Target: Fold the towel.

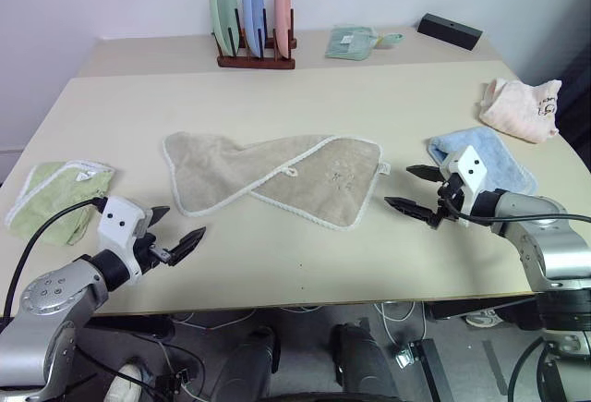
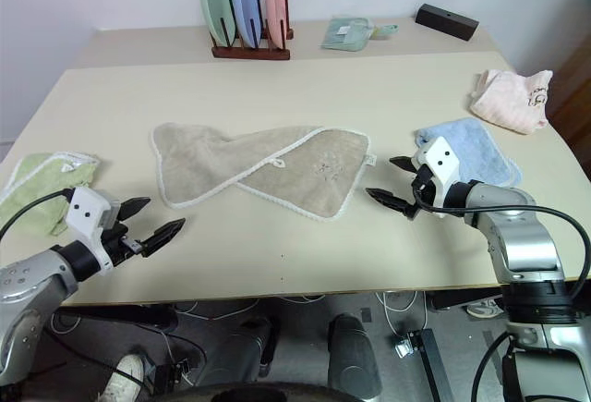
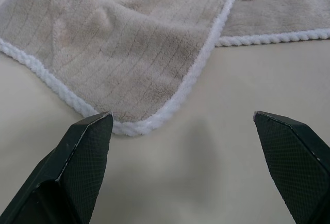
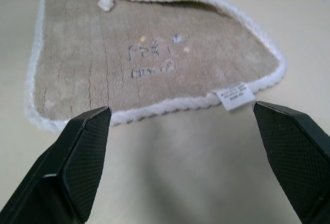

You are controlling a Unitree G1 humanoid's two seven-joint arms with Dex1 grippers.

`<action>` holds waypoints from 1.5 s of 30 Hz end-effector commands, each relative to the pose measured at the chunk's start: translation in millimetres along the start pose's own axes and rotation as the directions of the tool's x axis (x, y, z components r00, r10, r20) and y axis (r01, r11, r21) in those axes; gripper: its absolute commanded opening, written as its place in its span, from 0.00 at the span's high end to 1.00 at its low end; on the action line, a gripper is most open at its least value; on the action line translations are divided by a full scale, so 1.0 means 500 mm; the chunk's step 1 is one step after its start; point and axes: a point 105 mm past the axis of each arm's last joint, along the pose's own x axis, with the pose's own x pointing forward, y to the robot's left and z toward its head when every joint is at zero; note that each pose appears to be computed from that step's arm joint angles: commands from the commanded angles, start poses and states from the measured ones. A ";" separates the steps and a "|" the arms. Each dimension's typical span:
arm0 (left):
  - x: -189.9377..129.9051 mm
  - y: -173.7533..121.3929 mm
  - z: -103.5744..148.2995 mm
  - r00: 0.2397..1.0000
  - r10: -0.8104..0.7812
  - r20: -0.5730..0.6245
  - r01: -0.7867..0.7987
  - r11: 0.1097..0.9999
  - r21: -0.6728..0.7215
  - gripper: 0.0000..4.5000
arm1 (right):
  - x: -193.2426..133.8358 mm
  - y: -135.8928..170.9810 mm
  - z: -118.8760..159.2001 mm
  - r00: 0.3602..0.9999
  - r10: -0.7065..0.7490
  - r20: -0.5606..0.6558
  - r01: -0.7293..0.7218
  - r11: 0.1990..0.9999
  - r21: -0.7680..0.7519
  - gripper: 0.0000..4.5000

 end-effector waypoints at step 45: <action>0.099 0.079 -0.002 0.995 0.039 -0.090 0.006 0.892 0.452 0.98 | 0.126 -0.051 0.090 0.982 -0.184 0.036 0.188 0.951 -0.244 0.00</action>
